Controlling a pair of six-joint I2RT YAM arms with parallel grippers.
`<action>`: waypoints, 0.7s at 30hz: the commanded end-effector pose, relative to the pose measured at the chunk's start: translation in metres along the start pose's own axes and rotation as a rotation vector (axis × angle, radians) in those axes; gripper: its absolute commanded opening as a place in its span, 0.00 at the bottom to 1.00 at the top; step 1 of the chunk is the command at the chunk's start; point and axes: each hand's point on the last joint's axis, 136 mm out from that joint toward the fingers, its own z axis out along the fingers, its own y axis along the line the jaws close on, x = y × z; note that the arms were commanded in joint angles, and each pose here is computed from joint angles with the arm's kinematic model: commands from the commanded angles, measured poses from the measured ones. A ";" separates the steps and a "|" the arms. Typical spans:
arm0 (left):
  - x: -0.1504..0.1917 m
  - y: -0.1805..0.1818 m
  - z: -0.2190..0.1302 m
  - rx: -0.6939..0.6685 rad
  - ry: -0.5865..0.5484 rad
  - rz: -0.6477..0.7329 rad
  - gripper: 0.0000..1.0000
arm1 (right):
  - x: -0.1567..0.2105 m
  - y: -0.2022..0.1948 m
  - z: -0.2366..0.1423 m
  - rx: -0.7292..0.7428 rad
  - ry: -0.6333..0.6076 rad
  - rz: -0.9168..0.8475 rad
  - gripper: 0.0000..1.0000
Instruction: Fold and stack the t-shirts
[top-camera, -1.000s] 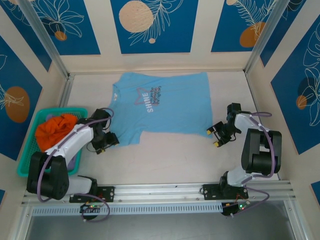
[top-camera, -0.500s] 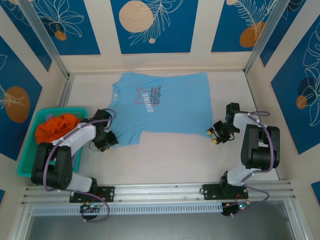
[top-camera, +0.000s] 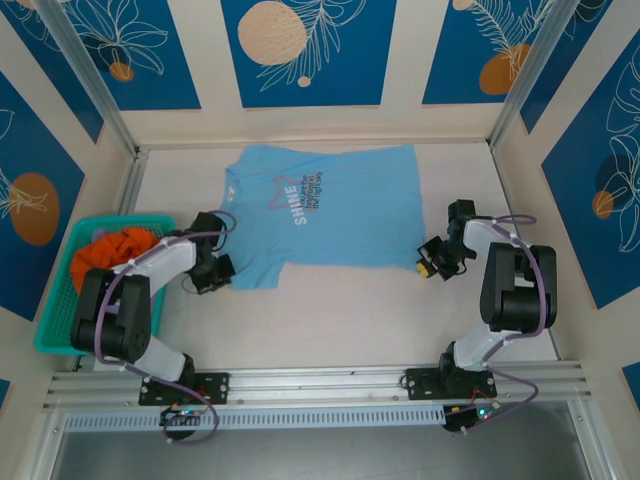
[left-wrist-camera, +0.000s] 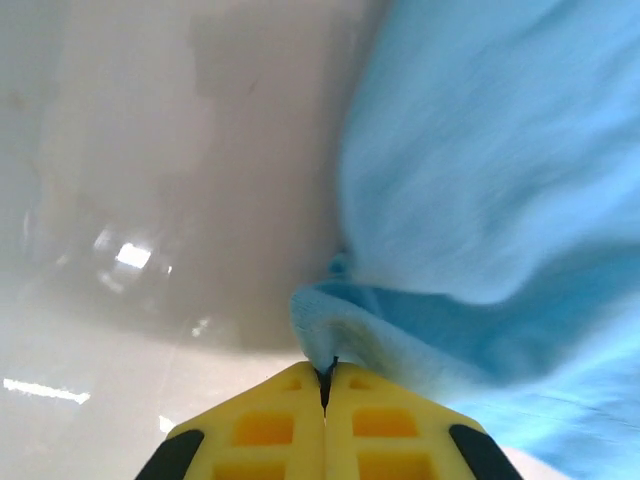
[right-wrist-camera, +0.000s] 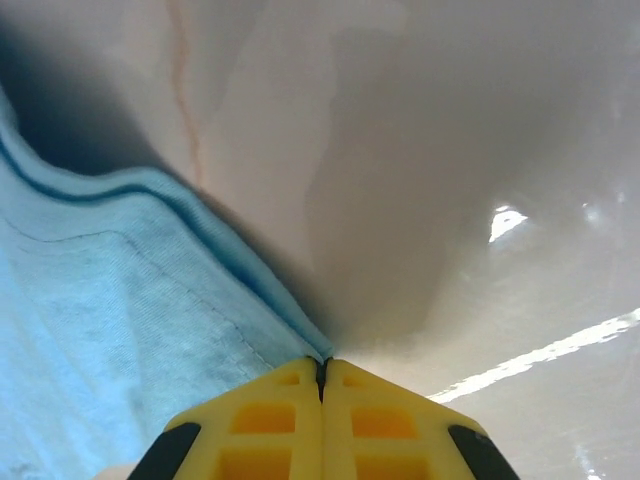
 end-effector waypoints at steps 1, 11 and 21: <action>-0.031 -0.014 -0.032 0.021 -0.101 0.036 0.00 | -0.003 0.019 -0.023 -0.049 -0.041 -0.028 0.00; -0.056 -0.048 -0.045 0.107 -0.090 -0.013 0.00 | 0.000 0.051 -0.048 -0.175 -0.023 0.031 0.00; -0.271 -0.228 -0.204 0.539 -0.464 0.061 0.00 | -0.072 0.265 -0.149 -0.503 -0.081 -0.007 0.00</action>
